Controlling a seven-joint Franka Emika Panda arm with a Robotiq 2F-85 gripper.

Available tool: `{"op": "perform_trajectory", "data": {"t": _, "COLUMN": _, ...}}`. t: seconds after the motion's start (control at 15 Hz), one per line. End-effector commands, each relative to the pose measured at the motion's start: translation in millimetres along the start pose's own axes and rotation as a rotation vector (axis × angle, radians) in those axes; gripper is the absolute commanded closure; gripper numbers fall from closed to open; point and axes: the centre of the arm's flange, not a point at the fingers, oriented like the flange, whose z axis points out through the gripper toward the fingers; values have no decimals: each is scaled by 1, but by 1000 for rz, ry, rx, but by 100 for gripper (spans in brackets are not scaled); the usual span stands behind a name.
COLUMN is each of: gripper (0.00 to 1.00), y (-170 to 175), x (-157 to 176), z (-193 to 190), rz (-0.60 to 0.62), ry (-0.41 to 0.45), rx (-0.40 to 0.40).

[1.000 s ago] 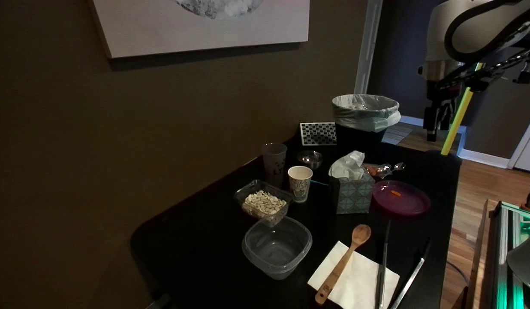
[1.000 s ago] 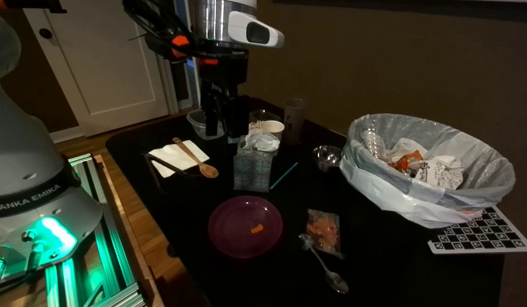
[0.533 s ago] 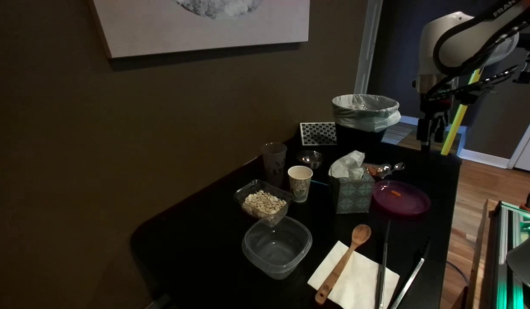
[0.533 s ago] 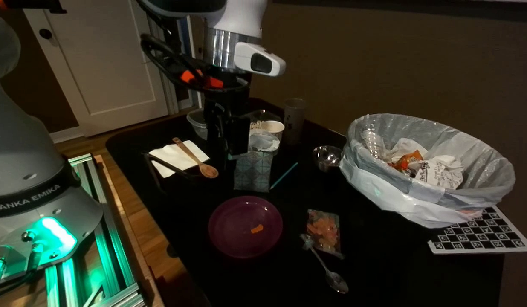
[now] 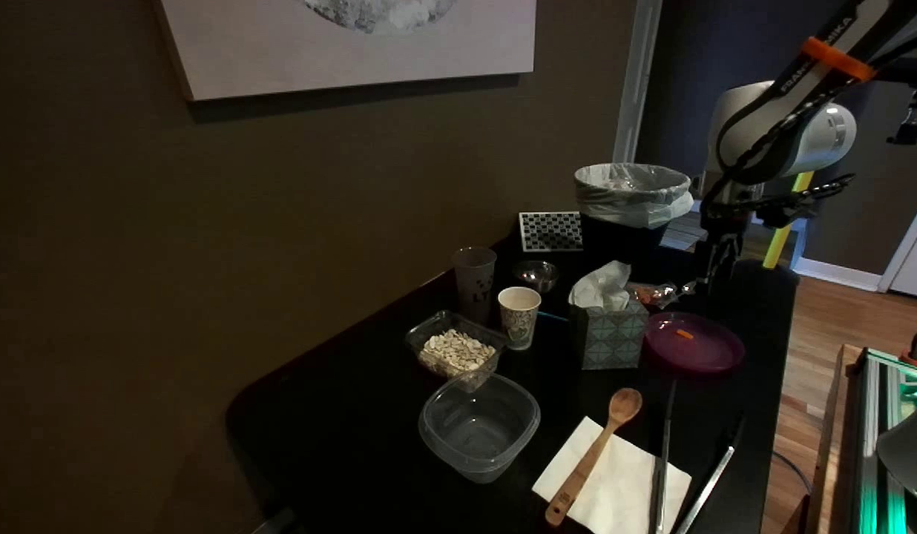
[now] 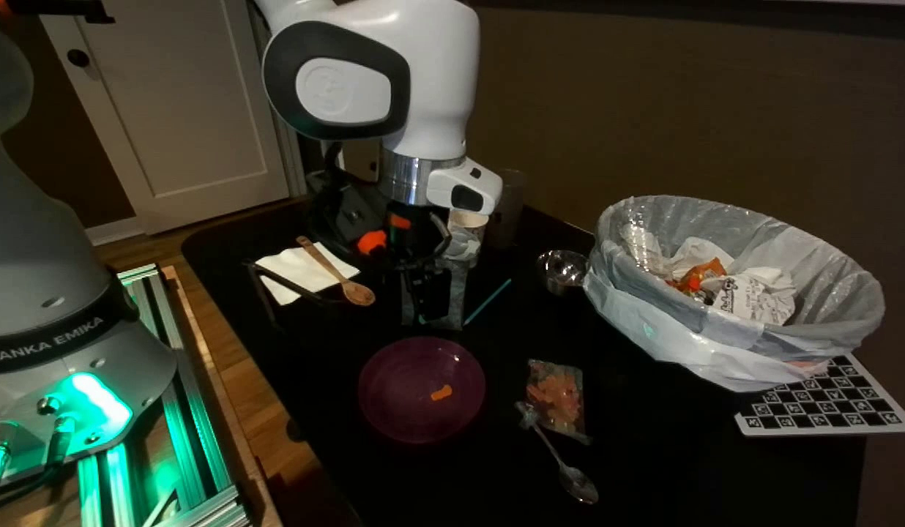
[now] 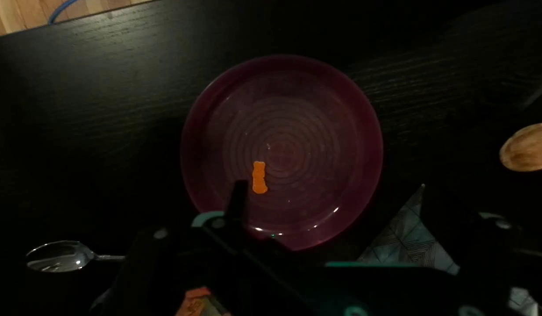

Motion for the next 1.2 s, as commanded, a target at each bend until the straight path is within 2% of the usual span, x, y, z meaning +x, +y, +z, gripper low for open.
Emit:
{"op": "perform_trajectory", "data": {"t": 0.0, "gripper": 0, "y": -8, "x": -24, "z": 48, "rz": -36, "ry": 3, "rx": 35}}
{"op": "perform_trajectory", "data": {"t": 0.2, "gripper": 0, "y": -4, "x": -26, "z": 72, "rz": -77, "ry": 16, "rx": 73}}
{"op": "perform_trajectory", "data": {"t": 0.27, "gripper": 0, "y": 3, "x": 1, "z": 42, "rz": -47, "ry": 6, "rx": 45}}
{"op": "perform_trajectory", "data": {"t": 0.6, "gripper": 0, "y": 4, "x": 3, "z": 44, "rz": -54, "ry": 8, "rx": 44}}
{"op": "perform_trajectory", "data": {"t": 0.67, "gripper": 0, "y": 5, "x": 3, "z": 51, "rz": -88, "ry": 23, "rx": 40}}
{"op": "perform_trajectory", "data": {"t": 0.87, "gripper": 0, "y": 4, "x": 0, "z": 65, "rz": -104, "ry": 8, "rx": 13}}
{"op": "perform_trajectory", "data": {"t": 1.13, "gripper": 0, "y": 6, "x": -1, "z": 80, "rz": -117, "ry": 32, "rx": -12}}
